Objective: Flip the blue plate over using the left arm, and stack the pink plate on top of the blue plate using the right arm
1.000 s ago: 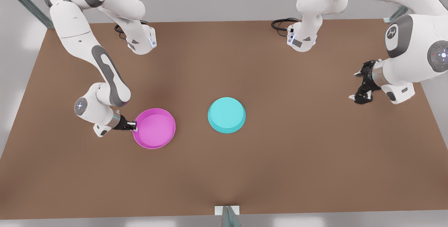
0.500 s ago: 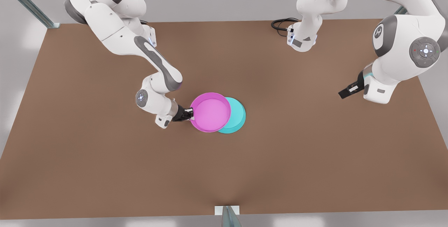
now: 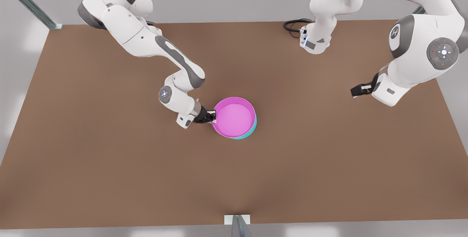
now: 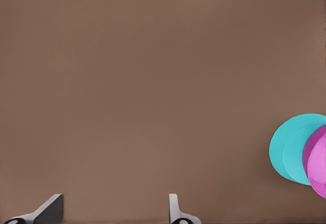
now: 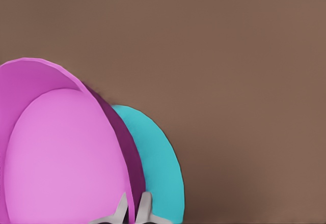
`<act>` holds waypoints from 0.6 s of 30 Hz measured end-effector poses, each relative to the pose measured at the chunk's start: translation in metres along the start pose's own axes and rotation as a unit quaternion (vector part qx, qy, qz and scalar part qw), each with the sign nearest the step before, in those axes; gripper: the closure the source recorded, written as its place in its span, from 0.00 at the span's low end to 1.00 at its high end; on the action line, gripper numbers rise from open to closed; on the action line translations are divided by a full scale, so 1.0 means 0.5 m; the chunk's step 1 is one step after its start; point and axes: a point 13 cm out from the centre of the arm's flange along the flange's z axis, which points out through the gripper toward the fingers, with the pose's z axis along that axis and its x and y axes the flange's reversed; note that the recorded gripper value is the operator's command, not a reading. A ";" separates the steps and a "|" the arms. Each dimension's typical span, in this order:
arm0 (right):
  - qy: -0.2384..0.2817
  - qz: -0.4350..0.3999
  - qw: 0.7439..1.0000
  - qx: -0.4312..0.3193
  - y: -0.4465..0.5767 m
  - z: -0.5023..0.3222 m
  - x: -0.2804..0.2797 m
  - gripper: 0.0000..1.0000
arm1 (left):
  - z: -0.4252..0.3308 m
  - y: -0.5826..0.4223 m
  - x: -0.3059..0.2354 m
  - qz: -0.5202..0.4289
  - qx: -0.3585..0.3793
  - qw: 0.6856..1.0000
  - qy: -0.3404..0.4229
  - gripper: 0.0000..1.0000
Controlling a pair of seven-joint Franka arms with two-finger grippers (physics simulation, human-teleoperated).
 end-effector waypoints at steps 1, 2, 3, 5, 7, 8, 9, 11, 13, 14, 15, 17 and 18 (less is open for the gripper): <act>0.000 0.003 1.000 0.000 0.002 0.001 0.001 0.77 | 0.000 -0.001 0.001 0.006 0.000 1.000 0.001 0.00; 0.000 0.007 1.000 -0.001 0.002 0.004 0.001 0.01 | 0.000 -0.001 0.001 0.012 0.000 1.000 0.001 0.00; 0.001 0.011 1.000 -0.001 0.002 0.007 0.002 0.00 | 0.000 -0.001 0.001 0.018 0.000 1.000 0.001 0.00; 0.000 0.017 1.000 -0.001 0.001 0.009 0.002 0.00 | 0.000 -0.001 0.001 0.028 0.000 1.000 0.001 0.00; -0.002 0.024 1.000 -0.001 0.000 0.006 -0.003 0.00 | 0.000 0.000 0.002 0.036 0.000 0.999 0.001 0.00; -0.006 0.027 1.000 -0.001 -0.002 -0.002 -0.011 0.00 | -0.001 0.001 0.002 0.040 0.000 0.999 0.001 0.00; -0.014 0.030 0.999 -0.002 -0.003 -0.017 -0.027 0.00 | -0.001 0.001 0.002 0.044 0.000 0.999 0.001 0.00; -0.039 0.037 0.999 -0.002 -0.010 -0.070 -0.069 0.00 | -0.001 0.001 0.003 0.051 0.000 0.999 0.002 0.00; -0.074 0.059 0.996 0.005 -0.065 -0.169 -0.134 0.00 | 0.000 0.001 0.003 0.057 0.000 0.998 0.002 0.00; -0.094 0.073 0.993 0.014 -0.119 -0.249 -0.179 0.00 | 0.000 0.001 0.003 0.060 0.000 0.998 0.002 0.00; -0.115 0.078 0.990 0.032 -0.186 -0.354 -0.234 0.00 | 0.000 0.001 0.004 0.063 -0.001 0.998 0.003 0.00; -0.143 0.082 0.983 0.082 -0.344 -0.608 -0.337 0.00 | 0.002 0.001 0.004 0.068 -0.001 0.998 0.004 0.00; -0.144 0.089 0.979 0.117 -0.433 -0.732 -0.346 0.00 | 0.002 0.002 0.004 0.071 -0.001 0.997 0.005 0.00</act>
